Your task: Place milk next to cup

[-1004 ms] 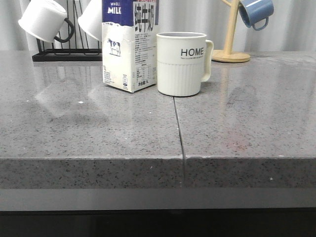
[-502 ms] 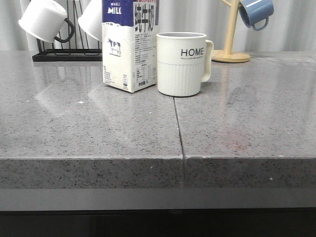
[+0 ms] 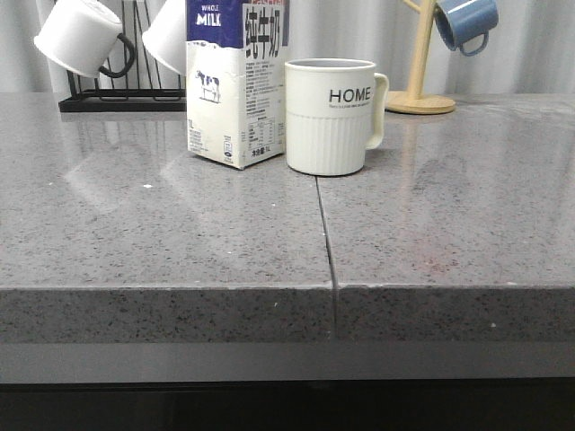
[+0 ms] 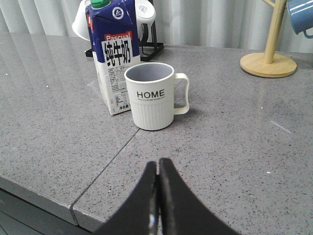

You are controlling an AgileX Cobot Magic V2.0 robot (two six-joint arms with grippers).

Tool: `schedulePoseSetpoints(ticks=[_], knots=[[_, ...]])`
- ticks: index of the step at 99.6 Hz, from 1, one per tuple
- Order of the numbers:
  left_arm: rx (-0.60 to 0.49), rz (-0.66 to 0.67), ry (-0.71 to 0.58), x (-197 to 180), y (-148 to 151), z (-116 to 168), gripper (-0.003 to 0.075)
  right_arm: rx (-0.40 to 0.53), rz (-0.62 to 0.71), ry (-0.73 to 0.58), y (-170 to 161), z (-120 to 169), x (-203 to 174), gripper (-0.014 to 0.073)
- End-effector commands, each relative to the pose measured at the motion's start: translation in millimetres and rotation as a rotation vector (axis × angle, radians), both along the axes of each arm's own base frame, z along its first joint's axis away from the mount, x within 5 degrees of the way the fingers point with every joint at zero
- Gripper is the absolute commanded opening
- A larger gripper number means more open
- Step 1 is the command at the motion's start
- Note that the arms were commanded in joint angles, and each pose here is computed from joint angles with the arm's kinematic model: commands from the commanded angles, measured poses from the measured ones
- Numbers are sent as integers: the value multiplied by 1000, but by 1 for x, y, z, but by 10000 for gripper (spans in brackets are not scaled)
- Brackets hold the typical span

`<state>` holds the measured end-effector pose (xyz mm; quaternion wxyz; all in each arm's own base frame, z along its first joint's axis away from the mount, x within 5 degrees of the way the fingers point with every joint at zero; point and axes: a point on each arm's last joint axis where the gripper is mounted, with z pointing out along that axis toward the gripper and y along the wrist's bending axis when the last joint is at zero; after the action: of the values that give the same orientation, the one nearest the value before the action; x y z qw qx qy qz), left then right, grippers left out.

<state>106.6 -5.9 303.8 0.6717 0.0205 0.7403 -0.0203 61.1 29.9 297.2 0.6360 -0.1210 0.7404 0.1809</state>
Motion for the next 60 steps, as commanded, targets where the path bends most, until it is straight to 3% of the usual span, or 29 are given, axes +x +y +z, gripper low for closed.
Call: schedulePoseSetpoints(ticks=[1,60], knots=[[-19,23,-95,-6,2,9,-20,32,-9,-88,-1,15,0,-36],[14,25,-153,-41,4,-48,-21,32,-9,-88,-1,15,0,-36]])
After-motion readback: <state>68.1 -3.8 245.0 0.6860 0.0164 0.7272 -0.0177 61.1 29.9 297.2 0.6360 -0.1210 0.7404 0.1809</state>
